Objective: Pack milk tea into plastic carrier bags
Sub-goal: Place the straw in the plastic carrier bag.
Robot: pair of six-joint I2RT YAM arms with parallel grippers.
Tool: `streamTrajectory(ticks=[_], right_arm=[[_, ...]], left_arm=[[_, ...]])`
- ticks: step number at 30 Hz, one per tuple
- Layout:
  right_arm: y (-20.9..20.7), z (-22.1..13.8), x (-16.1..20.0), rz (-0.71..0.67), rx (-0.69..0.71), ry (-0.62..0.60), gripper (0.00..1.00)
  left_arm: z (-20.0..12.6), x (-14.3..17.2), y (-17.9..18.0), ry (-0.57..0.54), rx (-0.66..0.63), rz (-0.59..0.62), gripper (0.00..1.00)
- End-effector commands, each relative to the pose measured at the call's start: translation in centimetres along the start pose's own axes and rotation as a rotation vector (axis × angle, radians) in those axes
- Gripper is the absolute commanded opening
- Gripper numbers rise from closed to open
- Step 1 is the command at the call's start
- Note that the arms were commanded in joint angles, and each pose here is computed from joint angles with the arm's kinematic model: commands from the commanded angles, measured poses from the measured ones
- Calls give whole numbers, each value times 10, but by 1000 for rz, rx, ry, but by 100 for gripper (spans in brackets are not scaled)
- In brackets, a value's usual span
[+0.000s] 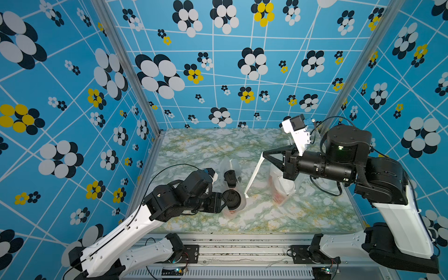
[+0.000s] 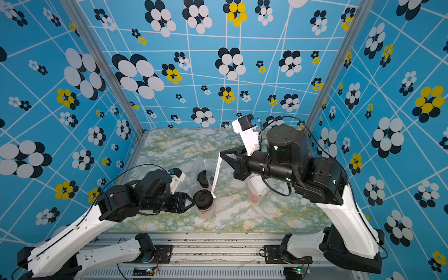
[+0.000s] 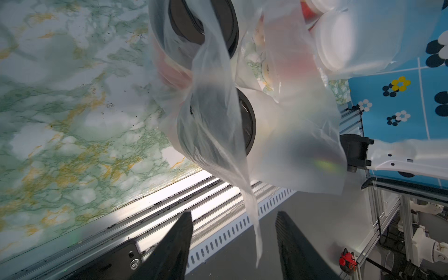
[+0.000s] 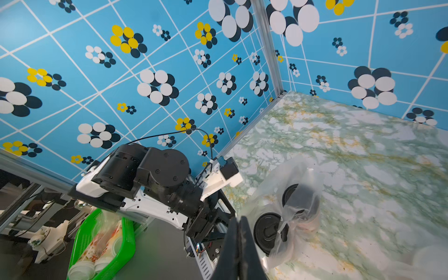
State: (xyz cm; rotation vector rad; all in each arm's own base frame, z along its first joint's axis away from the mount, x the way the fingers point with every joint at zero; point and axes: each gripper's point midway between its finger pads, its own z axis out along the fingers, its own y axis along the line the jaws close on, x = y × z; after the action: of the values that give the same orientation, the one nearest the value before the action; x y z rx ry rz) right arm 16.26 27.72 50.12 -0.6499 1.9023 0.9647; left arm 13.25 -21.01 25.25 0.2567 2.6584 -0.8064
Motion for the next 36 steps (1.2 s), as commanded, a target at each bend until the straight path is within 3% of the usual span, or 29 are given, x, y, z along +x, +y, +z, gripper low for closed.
streamTrajectory(ticks=[1, 7, 10, 15, 36], right_arm=[[4, 15, 4, 15, 10, -12, 0], [9, 46, 25, 6, -3, 32, 0], [8, 60, 34, -2, -1, 49, 0], [8, 80, 53, 6, -18, 102, 0], [-3, 111, 138, 76, -38, 261, 0]], left_arm=[[9, -8, -8, -40, -4, -11, 49], [6, -8, -12, -54, -2, 4, 33], [3, -8, -14, -54, 11, 6, 18], [7, -3, -15, -36, 29, 6, 4], [0, -3, -18, -49, 54, -6, 0]])
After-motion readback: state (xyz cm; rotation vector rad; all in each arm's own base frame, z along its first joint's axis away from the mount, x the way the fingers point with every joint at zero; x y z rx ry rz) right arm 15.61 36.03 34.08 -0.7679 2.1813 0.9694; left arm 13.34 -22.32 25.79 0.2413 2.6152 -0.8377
